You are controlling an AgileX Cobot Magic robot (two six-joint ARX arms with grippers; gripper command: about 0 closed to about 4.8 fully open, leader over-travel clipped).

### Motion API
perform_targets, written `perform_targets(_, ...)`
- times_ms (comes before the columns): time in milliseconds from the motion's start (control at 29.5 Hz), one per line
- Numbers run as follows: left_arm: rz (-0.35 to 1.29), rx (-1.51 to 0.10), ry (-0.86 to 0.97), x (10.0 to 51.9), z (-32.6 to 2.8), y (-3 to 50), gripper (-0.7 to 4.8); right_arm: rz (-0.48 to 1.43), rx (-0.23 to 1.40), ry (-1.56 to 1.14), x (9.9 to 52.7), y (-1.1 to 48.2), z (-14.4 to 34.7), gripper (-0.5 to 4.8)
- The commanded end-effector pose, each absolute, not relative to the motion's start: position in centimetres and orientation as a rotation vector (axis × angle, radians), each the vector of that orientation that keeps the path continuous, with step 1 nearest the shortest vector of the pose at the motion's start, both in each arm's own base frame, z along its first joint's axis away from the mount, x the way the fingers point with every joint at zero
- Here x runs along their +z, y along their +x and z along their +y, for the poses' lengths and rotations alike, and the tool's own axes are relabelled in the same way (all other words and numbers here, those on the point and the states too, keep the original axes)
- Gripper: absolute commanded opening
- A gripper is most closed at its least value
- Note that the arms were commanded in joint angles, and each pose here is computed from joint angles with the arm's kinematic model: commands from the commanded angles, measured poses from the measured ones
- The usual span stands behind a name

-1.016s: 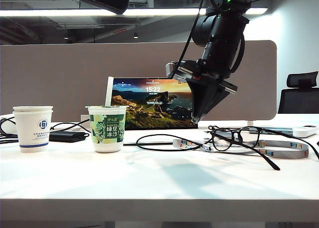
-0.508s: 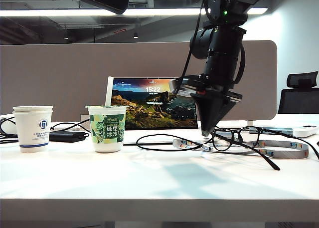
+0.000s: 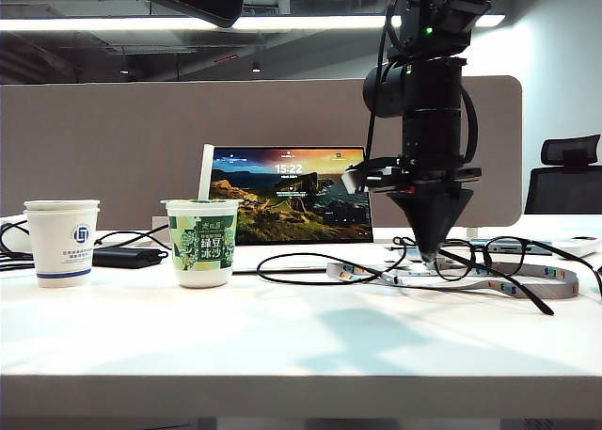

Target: Pick up the black phone, pick up the charger plug, insert the charger plug into the phone's charging port, and finally place the connected phone back on the desk.

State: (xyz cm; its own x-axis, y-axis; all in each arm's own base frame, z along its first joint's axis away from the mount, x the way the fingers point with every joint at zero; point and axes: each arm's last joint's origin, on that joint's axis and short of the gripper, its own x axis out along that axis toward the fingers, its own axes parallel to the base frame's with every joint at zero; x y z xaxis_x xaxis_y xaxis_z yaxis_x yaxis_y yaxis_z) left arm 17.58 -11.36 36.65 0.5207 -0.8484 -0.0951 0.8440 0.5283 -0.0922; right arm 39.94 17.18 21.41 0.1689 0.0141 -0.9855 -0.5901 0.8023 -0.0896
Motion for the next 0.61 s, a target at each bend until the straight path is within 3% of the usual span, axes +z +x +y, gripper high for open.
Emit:
perform_targets(34, 0.095, -1.020, -0.038, 37.24, -11.29, 17.40, -0.07, 1.300, 0.525, -0.461, 21.85, 40.15, 17.61, -0.05)
perform_targets(169, 0.095, -1.020, -0.038, 37.24, -11.29, 17.40, -0.07, 1.289, 0.580, -0.415, 21.87, 40.20, 17.85, 0.15)
perform_targets(305, 0.095, -1.020, -0.038, 37.25, -11.29, 17.40, -0.07, 1.273, 0.603, -0.395, 21.92, 40.31, 17.99, 1.82)
perform_targets(609, 0.095, -1.020, -0.038, 37.25, -11.29, 17.40, -0.07, 1.193, 0.642, -0.361, 22.12, 40.94, 18.41, 1.43)
